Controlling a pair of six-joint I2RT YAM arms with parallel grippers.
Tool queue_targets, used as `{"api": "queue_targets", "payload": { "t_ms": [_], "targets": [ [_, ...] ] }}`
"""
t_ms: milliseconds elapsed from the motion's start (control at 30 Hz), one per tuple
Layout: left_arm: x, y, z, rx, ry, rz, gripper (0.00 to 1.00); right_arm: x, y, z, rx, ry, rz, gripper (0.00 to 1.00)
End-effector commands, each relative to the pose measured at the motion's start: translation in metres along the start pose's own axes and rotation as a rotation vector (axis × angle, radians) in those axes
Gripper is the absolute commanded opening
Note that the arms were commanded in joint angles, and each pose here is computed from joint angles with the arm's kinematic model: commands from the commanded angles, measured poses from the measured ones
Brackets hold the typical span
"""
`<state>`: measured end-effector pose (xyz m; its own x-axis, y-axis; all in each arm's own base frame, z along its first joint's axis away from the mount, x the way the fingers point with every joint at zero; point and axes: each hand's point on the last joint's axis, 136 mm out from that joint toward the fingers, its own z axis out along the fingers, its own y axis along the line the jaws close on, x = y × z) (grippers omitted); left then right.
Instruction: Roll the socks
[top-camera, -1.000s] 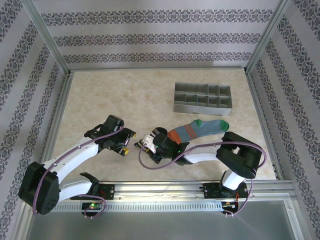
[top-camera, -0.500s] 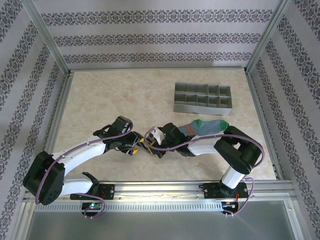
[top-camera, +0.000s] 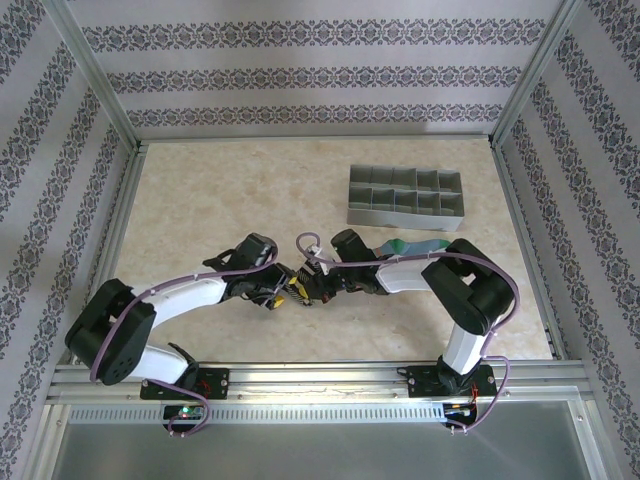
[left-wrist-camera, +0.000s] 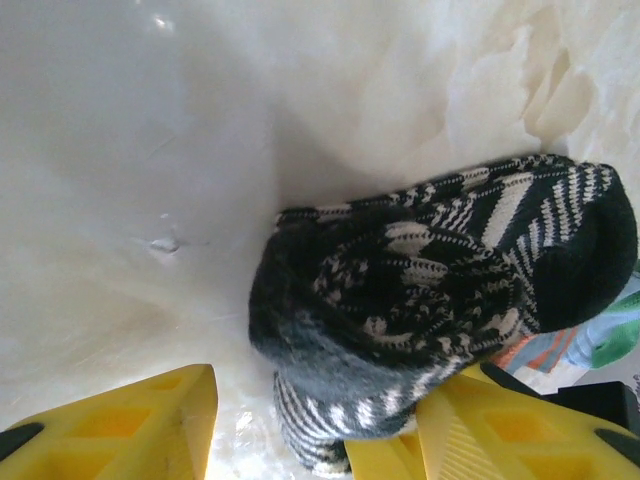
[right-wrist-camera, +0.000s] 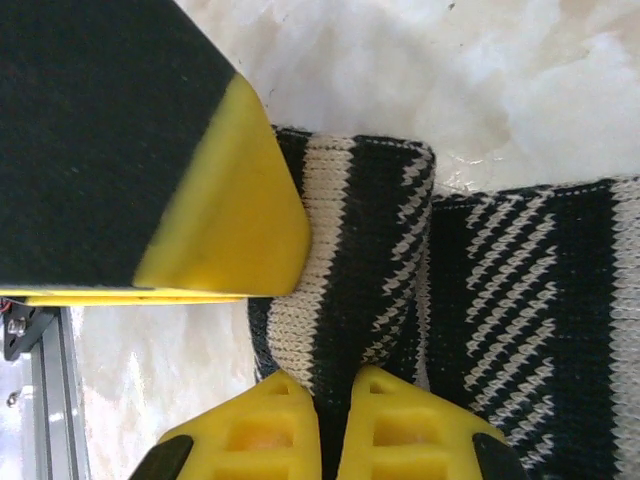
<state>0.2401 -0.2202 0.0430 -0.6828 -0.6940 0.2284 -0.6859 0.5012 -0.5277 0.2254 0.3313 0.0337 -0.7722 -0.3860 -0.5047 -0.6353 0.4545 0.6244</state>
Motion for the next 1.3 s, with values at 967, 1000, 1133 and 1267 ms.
{"api": "queue_targets", "payload": {
  "t_ms": [967, 1000, 1133, 1267],
  "targets": [
    [-0.013, 0.114, -0.023, -0.398, -0.126, -0.045, 0.00, -0.008, -0.010, -0.030, 0.330, 0.039, -0.309, 0.45],
    [-0.011, 0.114, -0.025, -0.398, -0.122, -0.043, 0.00, -0.013, -0.004, -0.037, 0.354, -0.016, -0.338, 0.47],
    [-0.005, 0.111, -0.025, -0.409, -0.096, -0.035, 0.00, -0.007, 0.023, -0.046, 0.463, -0.129, -0.467, 0.52],
    [-0.003, 0.101, -0.021, -0.416, -0.078, -0.023, 0.00, 0.007, 0.057, -0.033, 0.533, -0.156, -0.605, 0.57]
  ]
}}
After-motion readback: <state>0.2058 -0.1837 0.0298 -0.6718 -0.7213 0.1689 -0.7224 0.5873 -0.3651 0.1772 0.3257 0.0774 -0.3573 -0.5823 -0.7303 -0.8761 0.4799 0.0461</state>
